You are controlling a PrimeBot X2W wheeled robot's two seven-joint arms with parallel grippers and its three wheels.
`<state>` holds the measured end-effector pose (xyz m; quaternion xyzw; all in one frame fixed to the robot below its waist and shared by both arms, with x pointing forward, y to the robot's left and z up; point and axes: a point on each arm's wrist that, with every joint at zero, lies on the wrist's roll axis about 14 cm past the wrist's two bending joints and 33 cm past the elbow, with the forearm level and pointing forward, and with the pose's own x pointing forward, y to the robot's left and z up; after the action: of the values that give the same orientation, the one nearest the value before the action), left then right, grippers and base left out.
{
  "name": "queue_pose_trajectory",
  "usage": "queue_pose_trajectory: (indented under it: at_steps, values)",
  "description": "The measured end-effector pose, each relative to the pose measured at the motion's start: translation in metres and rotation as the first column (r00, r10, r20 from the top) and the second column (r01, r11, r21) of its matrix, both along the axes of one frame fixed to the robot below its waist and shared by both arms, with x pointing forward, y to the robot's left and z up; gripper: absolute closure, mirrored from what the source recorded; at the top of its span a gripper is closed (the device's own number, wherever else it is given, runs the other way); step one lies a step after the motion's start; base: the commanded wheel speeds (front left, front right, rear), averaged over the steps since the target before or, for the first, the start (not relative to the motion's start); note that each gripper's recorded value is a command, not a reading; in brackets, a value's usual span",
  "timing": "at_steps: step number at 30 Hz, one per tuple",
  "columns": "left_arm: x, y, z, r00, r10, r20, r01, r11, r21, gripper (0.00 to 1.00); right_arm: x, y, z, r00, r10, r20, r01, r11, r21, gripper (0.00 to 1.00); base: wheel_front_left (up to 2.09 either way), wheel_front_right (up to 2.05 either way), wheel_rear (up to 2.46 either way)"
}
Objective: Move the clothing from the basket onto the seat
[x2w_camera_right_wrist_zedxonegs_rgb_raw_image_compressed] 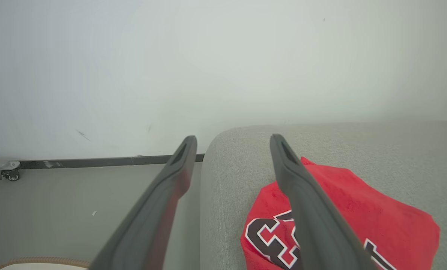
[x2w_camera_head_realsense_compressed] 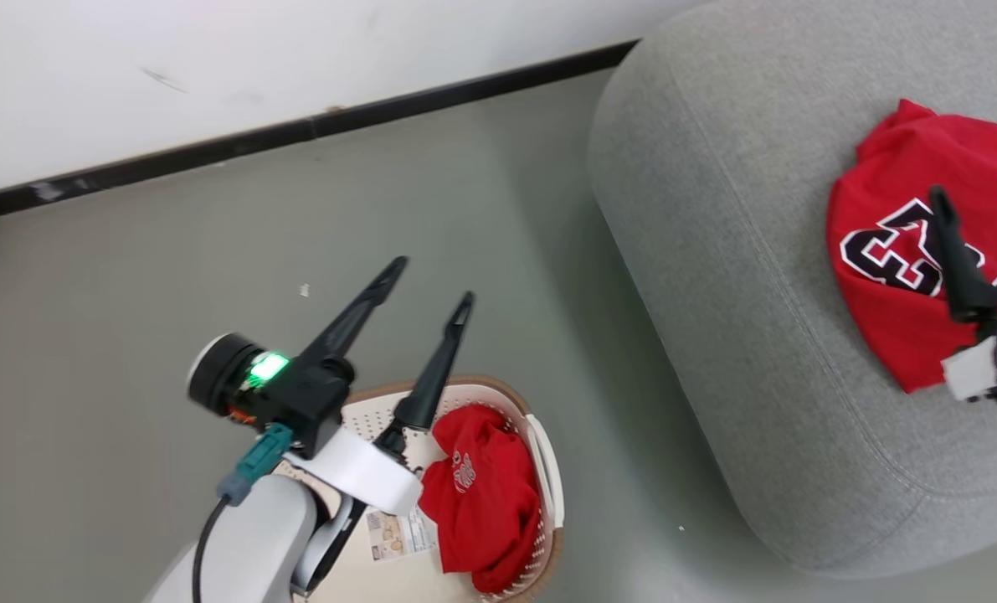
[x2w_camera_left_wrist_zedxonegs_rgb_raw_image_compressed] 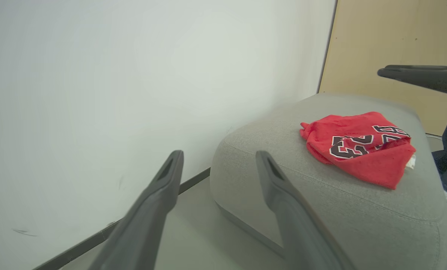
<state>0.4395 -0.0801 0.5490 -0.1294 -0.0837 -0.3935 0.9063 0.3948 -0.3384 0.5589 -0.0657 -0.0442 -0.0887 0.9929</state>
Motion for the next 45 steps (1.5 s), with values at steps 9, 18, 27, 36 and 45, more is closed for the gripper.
queue_pose_trajectory:
  at_steps: [9,18,27,36,45]
  values:
    - [0.013,0.068,-0.009,0.965,0.255,-0.067,-0.255,0.967,0.019,0.00,0.021,0.069,0.008,0.985,0.154,0.077,-0.157,0.987,0.029,0.00,0.00,0.00,0.00]
    - [0.002,0.125,-0.015,0.898,0.427,-0.104,-0.425,0.904,0.043,0.00,0.026,0.105,0.013,0.970,0.213,0.121,-0.220,0.974,0.053,0.00,0.00,0.00,0.00]
    - [-0.016,0.172,-0.012,0.820,0.563,-0.103,-0.560,0.826,0.059,0.00,0.009,0.122,0.003,0.970,0.214,0.119,-0.224,0.971,0.081,0.00,0.00,0.00,0.00]
    - [-0.037,0.194,-0.013,0.779,0.619,-0.100,-0.614,0.786,0.076,0.00,-0.010,0.134,-0.010,0.972,0.209,0.103,-0.222,0.966,0.130,0.00,0.00,0.00,0.00]
    - [-0.057,0.204,-0.015,0.757,0.645,-0.105,-0.639,0.765,0.082,0.00,-0.033,0.141,-0.027,0.976,0.206,0.071,-0.215,0.962,0.166,0.00,0.00,0.00,0.00]
